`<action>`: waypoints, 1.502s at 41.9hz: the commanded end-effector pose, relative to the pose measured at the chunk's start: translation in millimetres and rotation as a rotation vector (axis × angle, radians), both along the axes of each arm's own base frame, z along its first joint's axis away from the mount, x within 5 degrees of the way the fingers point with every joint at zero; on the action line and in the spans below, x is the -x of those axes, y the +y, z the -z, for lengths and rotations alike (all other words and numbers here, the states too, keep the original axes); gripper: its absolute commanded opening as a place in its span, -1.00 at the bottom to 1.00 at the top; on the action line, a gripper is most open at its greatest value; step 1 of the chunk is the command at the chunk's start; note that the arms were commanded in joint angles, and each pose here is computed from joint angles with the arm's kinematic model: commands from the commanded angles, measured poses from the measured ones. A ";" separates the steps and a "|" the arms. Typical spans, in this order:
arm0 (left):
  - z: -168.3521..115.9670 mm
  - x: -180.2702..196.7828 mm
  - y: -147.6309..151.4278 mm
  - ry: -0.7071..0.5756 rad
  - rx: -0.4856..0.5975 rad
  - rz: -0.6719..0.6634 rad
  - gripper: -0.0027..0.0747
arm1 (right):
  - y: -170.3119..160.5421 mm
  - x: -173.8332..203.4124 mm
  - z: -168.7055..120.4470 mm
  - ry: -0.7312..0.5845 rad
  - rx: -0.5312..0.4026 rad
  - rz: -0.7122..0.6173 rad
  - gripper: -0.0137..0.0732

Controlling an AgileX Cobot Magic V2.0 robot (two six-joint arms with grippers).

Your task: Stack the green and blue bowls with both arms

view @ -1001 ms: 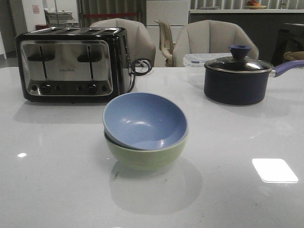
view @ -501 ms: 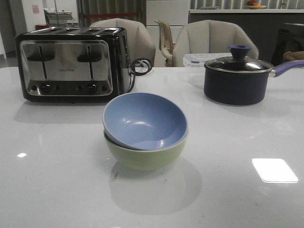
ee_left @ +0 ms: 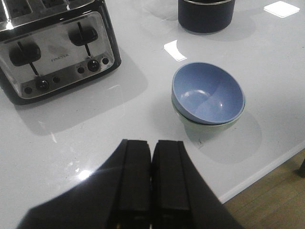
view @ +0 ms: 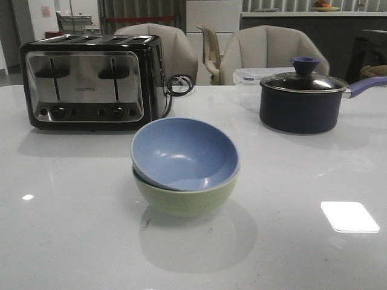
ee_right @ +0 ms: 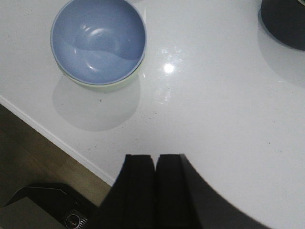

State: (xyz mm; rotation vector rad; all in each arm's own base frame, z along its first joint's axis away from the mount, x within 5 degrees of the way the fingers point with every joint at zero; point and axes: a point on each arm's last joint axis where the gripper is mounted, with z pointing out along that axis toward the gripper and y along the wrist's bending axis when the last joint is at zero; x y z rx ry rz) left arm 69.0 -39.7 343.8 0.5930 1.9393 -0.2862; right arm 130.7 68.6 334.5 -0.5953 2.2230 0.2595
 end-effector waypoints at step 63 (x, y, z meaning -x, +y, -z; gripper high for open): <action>124.9 15.6 35.2 -0.599 0.222 -0.425 -0.68 | 0.2 -1.8 -13.9 -0.081 -0.033 0.001 -0.60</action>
